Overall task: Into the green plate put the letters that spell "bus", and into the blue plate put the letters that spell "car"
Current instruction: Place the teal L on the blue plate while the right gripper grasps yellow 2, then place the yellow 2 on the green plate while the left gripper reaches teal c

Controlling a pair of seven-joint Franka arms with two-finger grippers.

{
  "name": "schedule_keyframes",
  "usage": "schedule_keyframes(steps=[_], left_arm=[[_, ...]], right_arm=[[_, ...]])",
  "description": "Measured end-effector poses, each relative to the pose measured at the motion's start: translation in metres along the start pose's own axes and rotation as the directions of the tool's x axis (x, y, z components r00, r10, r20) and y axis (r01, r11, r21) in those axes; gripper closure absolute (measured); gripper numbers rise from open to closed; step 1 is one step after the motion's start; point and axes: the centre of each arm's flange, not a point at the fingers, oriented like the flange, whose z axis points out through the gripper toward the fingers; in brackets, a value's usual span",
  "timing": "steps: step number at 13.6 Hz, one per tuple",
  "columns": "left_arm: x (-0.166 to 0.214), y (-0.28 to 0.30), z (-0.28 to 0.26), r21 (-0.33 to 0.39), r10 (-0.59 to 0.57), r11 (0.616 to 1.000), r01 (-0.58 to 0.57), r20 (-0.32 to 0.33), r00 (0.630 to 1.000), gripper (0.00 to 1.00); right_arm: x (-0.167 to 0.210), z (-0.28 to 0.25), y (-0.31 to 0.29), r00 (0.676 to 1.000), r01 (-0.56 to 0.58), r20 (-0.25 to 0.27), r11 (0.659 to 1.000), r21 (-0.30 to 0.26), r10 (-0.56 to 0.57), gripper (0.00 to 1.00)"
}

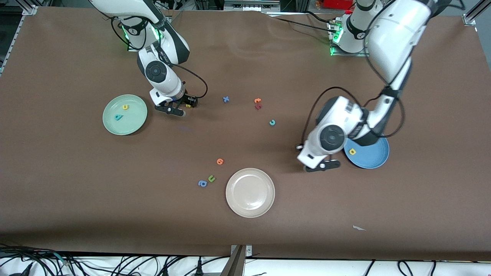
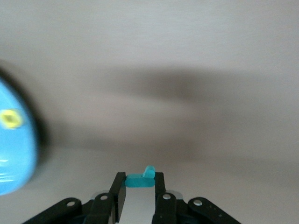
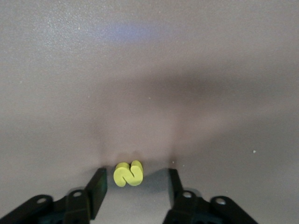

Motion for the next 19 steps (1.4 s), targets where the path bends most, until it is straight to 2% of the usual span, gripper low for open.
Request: schedule_keyframes(steps=[1,2,3,4,7,9,12,15,16,19], left_arm=[[0.005,-0.026,-0.006,0.011,0.046,0.999,-0.046,0.031,0.998,0.71],[0.01,-0.05,-0.009,0.013,0.089,0.996,-0.09,0.059,0.994,0.71],[0.016,-0.073,-0.008,0.007,0.127,0.992,-0.128,0.081,0.989,0.71],[0.022,-0.096,-0.006,-0.005,0.159,0.987,-0.159,0.095,0.983,0.71],[0.034,-0.146,0.006,-0.04,0.222,0.975,-0.219,0.111,0.969,0.71],[0.038,-0.162,0.018,-0.058,0.229,0.973,-0.225,0.073,0.971,0.71],[0.03,-0.182,0.038,-0.072,0.256,0.964,-0.257,-0.022,0.966,0.71],[0.016,-0.213,0.052,-0.076,0.253,0.963,-0.26,-0.084,0.964,0.67],[0.012,-0.217,0.054,-0.075,0.249,0.964,-0.256,-0.086,0.965,0.61],[0.009,-0.212,0.047,-0.076,0.232,0.968,-0.239,-0.095,0.968,0.32]], right_arm=[[0.0,0.0,0.0,1.0,0.0,0.0,1.0,0.0,0.0,0.51],[0.0,0.0,0.0,1.0,0.001,-0.001,1.0,0.001,-0.001,0.52],[0.0,0.0,0.0,1.0,0.002,-0.001,1.0,0.001,-0.002,0.59],[0.0,0.0,0.0,1.0,0.002,-0.001,1.0,0.001,-0.002,0.73],[0.0,0.0,0.0,1.0,0.002,-0.001,1.0,0.001,-0.002,0.73],[-0.001,-0.003,0.001,1.0,0.002,0.012,1.0,-0.015,-0.002,0.73],[0.006,-0.031,0.01,0.999,-0.014,0.035,0.998,-0.064,0.016,0.73],[0.036,-0.068,0.055,0.999,0.014,0.041,0.995,-0.103,-0.01,0.73],[0.051,-0.077,0.079,0.999,0.034,0.043,0.994,-0.101,-0.03,0.73],[0.09,-0.082,0.153,0.994,0.098,0.062,0.992,-0.084,-0.093,0.73]])
